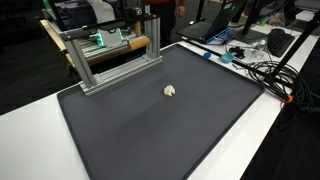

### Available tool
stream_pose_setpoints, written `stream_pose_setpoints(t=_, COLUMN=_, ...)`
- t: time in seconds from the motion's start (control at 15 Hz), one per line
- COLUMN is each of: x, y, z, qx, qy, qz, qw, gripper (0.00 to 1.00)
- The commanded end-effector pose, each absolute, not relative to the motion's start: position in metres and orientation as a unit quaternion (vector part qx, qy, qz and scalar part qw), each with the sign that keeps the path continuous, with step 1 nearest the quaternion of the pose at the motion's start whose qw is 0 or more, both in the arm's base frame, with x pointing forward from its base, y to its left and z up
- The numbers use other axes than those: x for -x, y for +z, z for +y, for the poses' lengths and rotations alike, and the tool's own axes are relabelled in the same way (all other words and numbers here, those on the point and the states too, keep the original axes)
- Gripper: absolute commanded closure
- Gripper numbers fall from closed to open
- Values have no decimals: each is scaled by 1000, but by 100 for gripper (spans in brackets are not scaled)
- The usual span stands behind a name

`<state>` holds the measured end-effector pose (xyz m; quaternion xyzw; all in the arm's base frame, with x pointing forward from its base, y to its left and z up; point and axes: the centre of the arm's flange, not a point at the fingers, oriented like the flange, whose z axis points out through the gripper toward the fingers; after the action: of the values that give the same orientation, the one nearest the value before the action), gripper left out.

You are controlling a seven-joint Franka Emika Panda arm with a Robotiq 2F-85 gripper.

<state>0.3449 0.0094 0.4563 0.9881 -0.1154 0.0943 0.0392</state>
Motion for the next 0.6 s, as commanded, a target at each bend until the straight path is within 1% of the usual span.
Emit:
stream_pose_setpoints(t=0.0, x=-350, y=452, z=10, qx=-989, qy=96, qz=-101, qw=45, gripper=0)
stream_pose_setpoints(t=0.53, x=-354, y=439, z=8, qx=-995, qy=75, qz=-48, qw=41, gripper=0)
